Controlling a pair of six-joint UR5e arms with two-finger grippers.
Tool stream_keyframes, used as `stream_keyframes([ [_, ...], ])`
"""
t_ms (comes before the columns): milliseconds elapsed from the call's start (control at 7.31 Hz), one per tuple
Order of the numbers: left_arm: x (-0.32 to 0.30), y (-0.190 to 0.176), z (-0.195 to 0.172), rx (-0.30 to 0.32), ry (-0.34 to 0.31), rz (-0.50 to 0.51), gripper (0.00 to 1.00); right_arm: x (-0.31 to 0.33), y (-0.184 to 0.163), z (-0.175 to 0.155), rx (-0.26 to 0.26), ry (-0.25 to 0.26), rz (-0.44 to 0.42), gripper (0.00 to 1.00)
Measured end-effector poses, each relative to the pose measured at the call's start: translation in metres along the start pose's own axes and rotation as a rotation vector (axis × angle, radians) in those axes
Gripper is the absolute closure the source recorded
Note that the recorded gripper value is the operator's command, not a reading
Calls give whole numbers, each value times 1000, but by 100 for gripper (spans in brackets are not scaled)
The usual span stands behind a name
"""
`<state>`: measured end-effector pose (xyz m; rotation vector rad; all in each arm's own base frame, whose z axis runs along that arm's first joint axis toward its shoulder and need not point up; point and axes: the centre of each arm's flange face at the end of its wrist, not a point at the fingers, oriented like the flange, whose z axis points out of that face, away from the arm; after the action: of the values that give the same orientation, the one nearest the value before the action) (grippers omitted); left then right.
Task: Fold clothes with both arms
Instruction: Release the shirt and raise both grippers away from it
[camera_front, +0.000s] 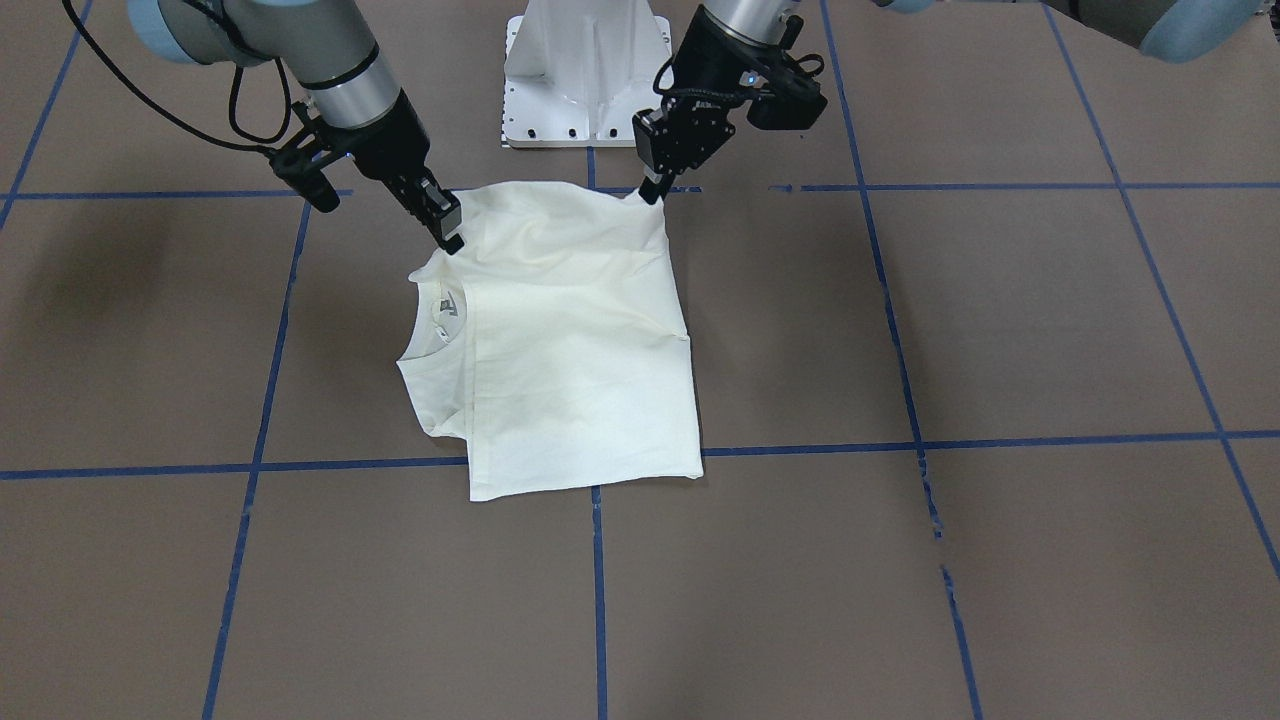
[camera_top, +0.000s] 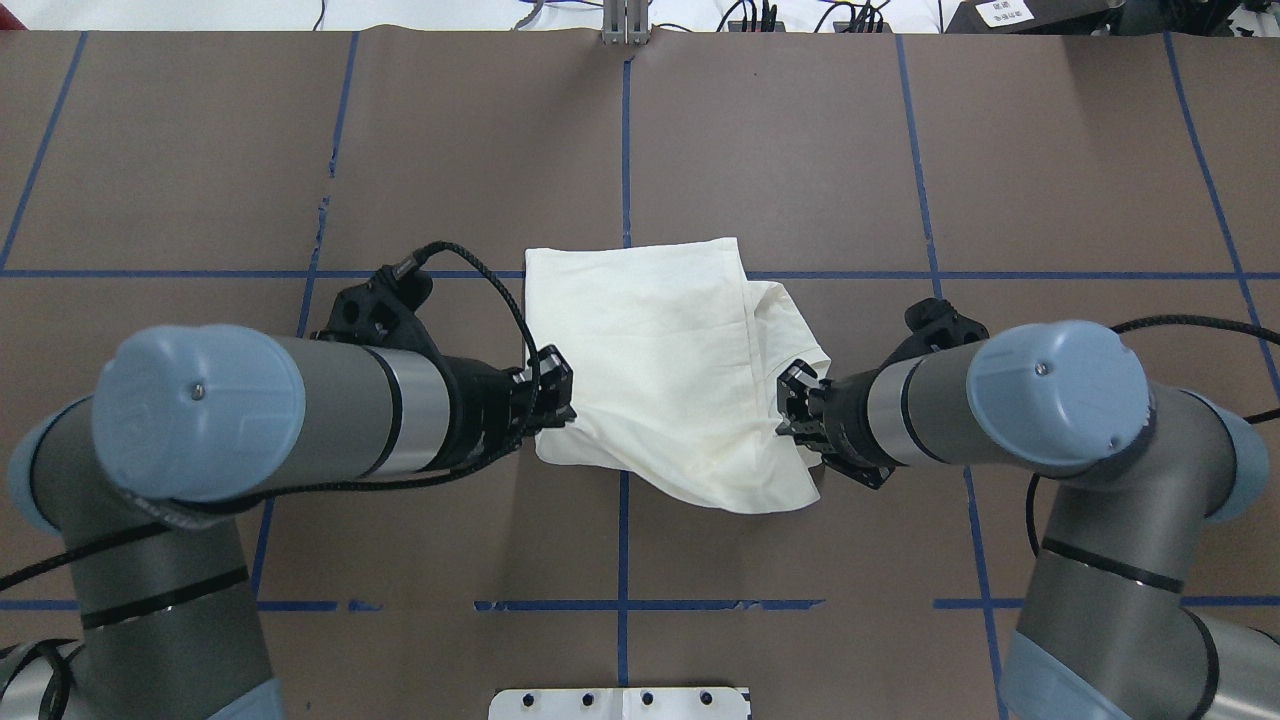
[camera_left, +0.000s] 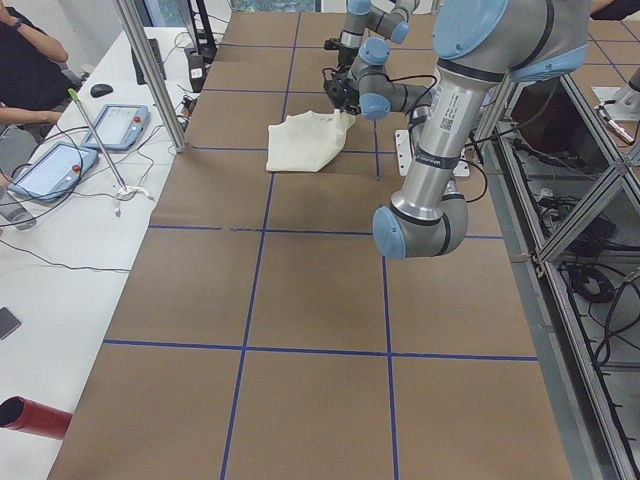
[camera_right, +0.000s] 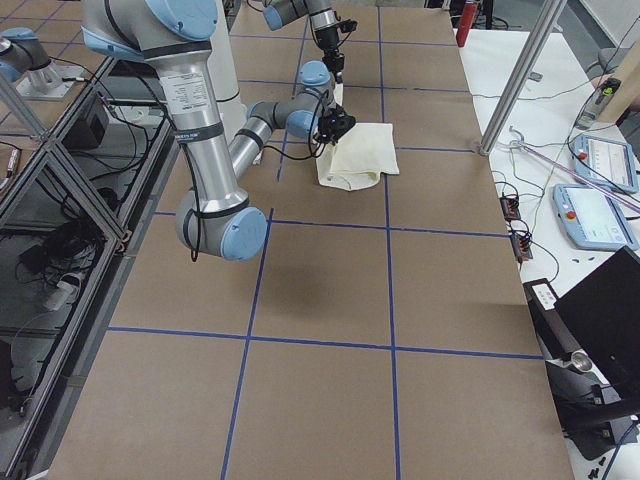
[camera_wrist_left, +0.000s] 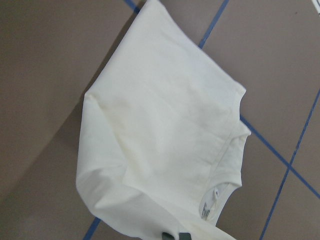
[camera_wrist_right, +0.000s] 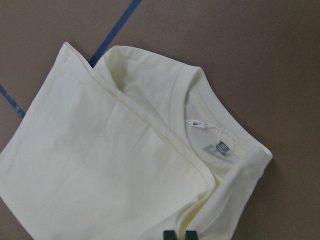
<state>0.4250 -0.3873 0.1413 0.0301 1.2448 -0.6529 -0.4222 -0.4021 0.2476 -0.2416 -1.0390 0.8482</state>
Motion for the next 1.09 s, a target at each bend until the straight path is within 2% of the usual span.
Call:
stream_keyframes([
  [410,21,-66,69,92,0,34,100,-66,-39,43,22,51,12,100],
  [547,27,-87,91,119,-7,57,85,-80,-53,58,27,79,-4,100],
  [684,32,-114,121,150,-20,88,49,-97,-72,76,37,112,-39,33],
  [821,36,-148,152,182,-23,140,45,-119,-96,93,44,146,-99,0],
  [958,39,-181,166,210,-15,199,43,-143,-123,97,44,164,-177,0],
  [1094,46,-196,162,225,5,235,43,-162,-152,82,25,161,-230,0],
])
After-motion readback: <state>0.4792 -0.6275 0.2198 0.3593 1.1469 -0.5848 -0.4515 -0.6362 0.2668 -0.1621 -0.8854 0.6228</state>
